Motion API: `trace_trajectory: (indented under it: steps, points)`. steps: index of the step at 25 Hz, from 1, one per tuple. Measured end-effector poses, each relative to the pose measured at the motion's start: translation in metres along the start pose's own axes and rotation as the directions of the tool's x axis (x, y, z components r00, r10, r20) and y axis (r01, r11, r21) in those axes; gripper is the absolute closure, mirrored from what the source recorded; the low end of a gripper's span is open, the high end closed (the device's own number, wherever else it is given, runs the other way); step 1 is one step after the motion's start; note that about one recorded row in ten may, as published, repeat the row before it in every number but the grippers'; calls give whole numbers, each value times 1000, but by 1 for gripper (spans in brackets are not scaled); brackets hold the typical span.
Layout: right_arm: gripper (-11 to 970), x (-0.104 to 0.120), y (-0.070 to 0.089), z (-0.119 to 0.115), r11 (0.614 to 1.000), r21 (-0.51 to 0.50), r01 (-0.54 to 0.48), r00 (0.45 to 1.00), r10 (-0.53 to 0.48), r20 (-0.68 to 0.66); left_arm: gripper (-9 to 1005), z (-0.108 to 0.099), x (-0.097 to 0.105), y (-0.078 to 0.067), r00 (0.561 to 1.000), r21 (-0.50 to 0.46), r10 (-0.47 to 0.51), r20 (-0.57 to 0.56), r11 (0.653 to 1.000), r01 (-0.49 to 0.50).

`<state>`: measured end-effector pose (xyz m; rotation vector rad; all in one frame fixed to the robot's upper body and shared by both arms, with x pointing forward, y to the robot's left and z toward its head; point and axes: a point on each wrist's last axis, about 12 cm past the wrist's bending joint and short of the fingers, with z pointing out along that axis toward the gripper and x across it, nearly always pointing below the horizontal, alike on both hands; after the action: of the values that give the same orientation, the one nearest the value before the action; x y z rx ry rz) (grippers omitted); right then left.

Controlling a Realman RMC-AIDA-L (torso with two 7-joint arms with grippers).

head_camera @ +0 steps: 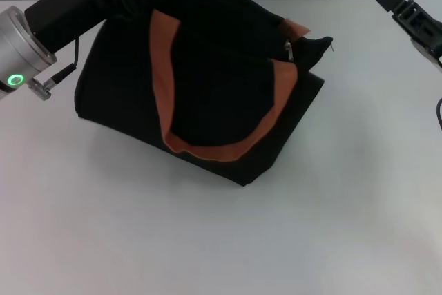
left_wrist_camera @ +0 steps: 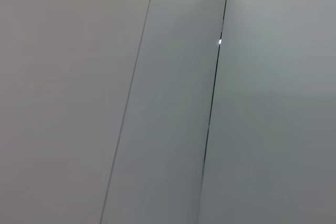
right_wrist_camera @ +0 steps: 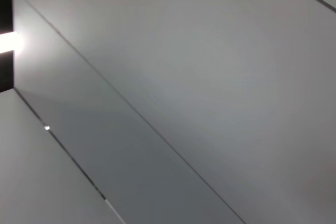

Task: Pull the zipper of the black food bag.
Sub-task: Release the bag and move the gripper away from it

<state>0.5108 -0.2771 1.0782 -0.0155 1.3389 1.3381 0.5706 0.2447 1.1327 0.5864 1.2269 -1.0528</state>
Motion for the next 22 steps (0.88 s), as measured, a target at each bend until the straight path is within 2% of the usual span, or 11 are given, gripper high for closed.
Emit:
trace_trajectory:
  steps: [3,5,6,9,11,16,17,18,19,22]
  points:
    - [582,4,6,1,994,-53,94,996,-95,-6,870,-1,2,3,1000,-28,14,-16,999,-15]
    - [505,5,7,1,993,-59,106,994,-106,-8,869,-3,3,3,999,-39,31,-23,999,-32]
    - [486,5,7,1,993,-59,106,994,-106,-8,869,-3,3,3,999,-39,31,-23,999,-32]
    - [430,9,9,2,988,-70,135,991,-136,-3,868,-6,3,5,992,-65,121,-20,990,-122]
    - [393,10,9,2,988,-72,138,990,-139,-2,868,-6,3,5,991,-67,130,-18,989,-131]
    - [300,14,10,0,990,-68,126,992,-126,2,693,-20,-7,4,984,-93,171,56,982,-165]
    - [291,16,11,0,991,-71,116,993,-117,-4,658,-28,-13,0,976,-96,188,106,979,-178]
    - [283,16,11,0,991,-71,116,993,-117,-4,631,-28,-13,0,976,-96,188,106,979,-178]
    - [274,17,12,0,991,-74,113,993,-114,-9,604,-38,-19,-5,967,-88,200,159,978,-188]
    - [249,22,14,0,988,-94,126,991,-129,-24,522,-49,-23,-13,956,-73,200,214,979,-188]
